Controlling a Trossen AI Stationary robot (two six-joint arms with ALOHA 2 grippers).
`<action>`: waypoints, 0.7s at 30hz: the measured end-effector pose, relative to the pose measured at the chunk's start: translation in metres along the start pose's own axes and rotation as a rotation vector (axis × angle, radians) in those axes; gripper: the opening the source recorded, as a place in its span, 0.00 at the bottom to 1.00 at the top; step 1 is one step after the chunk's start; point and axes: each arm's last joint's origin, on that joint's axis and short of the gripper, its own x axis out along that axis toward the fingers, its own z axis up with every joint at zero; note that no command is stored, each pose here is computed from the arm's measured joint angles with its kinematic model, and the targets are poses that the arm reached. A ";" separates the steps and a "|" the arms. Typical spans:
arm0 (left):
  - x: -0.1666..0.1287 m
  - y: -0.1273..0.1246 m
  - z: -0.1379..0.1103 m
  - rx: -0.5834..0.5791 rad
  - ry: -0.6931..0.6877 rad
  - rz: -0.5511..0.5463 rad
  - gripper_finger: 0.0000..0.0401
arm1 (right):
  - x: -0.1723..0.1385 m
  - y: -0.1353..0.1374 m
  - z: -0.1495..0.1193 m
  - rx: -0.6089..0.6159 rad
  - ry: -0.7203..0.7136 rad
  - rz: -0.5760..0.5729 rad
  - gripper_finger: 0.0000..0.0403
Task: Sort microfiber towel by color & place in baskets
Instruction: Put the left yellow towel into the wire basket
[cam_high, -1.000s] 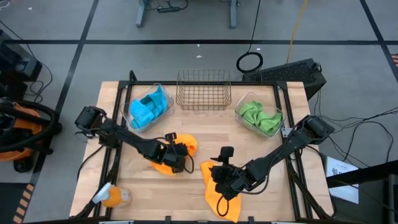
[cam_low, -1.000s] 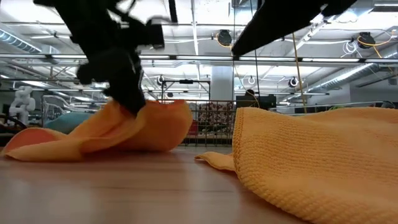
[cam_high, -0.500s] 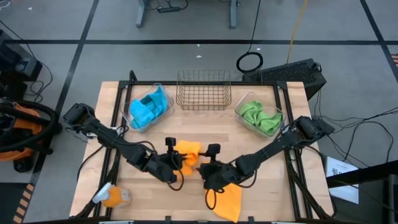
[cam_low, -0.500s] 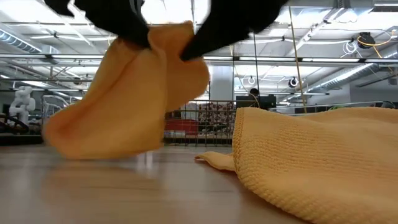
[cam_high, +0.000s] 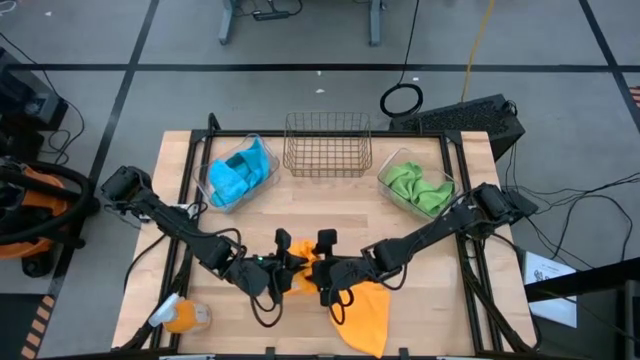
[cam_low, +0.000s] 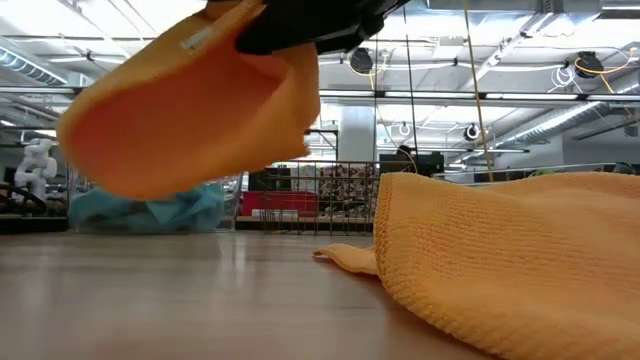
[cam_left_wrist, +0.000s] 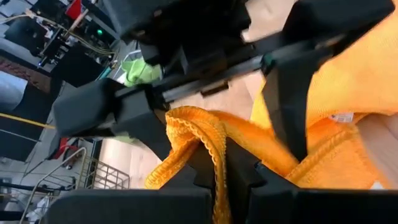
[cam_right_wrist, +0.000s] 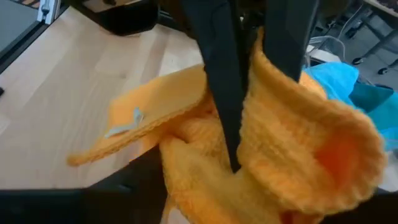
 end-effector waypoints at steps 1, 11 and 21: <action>0.000 0.000 0.000 -0.002 -0.002 0.000 0.03 | 0.000 0.000 0.000 0.000 -0.004 0.000 0.58; -0.003 -0.001 0.004 -0.182 -0.019 0.058 0.16 | 0.000 -0.001 0.001 -0.020 -0.006 -0.014 0.08; -0.018 -0.009 0.013 -0.280 0.029 0.072 0.51 | -0.009 -0.007 0.001 -0.065 0.041 -0.092 0.11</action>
